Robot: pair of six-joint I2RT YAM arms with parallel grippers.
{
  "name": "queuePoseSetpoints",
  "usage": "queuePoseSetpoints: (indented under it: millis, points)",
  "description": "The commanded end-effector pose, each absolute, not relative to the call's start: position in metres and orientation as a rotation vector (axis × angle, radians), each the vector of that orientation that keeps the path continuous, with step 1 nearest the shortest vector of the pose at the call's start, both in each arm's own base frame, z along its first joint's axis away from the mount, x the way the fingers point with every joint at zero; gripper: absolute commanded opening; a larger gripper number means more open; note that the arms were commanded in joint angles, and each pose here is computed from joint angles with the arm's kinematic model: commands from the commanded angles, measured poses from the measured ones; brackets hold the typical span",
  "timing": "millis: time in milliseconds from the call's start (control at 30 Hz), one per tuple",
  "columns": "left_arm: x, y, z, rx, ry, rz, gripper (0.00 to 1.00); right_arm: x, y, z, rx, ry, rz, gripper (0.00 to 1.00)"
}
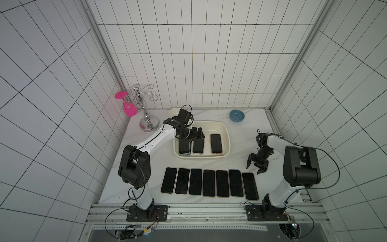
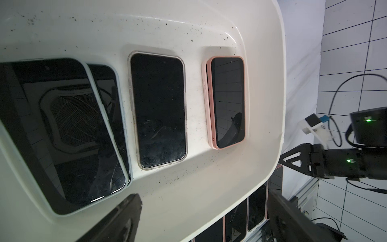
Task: Take the phone out of the storage box
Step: Pick up the phone from the storage box.
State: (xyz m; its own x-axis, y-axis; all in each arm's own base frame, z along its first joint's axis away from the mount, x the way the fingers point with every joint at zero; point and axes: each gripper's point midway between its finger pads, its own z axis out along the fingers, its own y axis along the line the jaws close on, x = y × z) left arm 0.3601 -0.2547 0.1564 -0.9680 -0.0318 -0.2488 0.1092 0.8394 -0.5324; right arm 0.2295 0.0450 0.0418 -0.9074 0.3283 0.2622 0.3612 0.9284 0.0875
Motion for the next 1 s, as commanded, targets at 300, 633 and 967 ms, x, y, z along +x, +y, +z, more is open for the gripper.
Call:
queuePoseSetpoints:
  millis: [300,633,967]
  points:
    - [0.382,-0.183,0.22,-0.112,2.557,-0.819,0.98,0.342,0.168,0.218,0.182,-3.494,-0.191,0.99]
    - [0.371,-0.161,0.22,-0.17,2.556,-0.792,0.98,0.4,0.252,0.159,0.328,-3.412,-0.058,1.0]
    - [0.365,-0.156,0.205,-0.19,2.591,-0.761,0.98,0.396,0.259,0.09,0.301,-3.287,0.06,1.0]
